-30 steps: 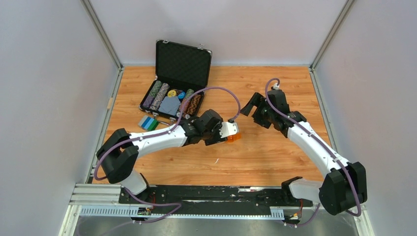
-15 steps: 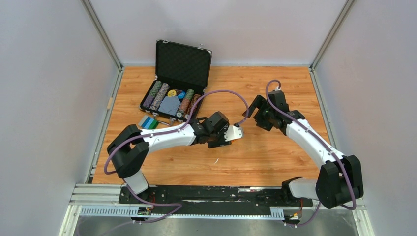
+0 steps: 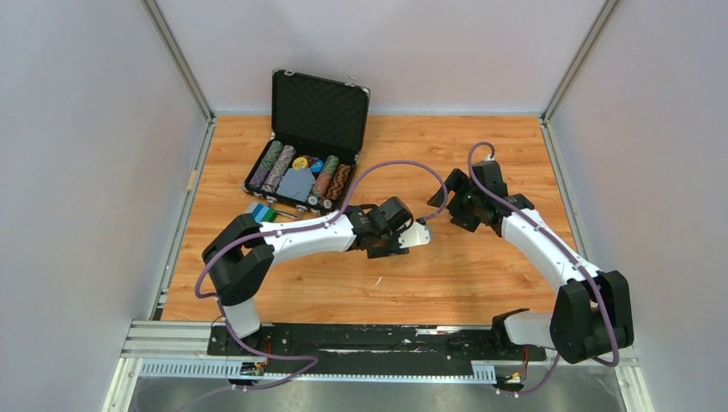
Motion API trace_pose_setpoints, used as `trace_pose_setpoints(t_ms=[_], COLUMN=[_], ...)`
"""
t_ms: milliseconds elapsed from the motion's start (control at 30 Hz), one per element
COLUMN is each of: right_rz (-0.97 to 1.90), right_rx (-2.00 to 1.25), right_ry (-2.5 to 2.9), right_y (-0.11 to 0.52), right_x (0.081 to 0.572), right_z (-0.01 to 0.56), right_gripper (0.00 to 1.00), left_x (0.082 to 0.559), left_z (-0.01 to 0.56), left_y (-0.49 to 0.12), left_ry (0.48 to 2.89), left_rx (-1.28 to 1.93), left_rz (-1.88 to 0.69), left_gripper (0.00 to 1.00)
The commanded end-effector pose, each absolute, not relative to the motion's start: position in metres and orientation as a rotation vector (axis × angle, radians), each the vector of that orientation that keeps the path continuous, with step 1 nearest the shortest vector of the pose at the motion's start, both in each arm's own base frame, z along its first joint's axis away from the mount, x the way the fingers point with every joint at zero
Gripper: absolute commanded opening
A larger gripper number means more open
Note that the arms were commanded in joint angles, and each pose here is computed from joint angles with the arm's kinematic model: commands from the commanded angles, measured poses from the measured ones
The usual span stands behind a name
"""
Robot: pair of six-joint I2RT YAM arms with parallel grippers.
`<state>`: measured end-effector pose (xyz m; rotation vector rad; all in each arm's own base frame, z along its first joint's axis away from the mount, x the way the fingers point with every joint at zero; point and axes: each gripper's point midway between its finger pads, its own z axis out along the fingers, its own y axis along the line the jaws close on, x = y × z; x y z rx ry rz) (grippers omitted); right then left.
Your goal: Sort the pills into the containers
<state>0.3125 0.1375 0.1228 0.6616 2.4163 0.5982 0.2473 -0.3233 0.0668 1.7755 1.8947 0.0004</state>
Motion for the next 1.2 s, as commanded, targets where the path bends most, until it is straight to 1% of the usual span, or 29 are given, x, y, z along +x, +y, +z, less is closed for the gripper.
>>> trace_pose_setpoints(t_ms=[0, 1167], right_rz=[0.617, 0.613], right_rx=[0.679, 0.719], right_ry=[2.410, 2.436], right_y=[0.137, 0.130], right_x=[0.313, 0.310], right_z=[0.124, 0.113], right_gripper=[0.82, 0.82], left_x=[0.254, 0.253], left_z=[0.082, 0.082], left_y=[-0.328, -0.335], left_ry=[1.874, 1.896], left_rx=[1.766, 1.850], left_rz=[0.058, 0.250], left_gripper=[0.00, 0.00])
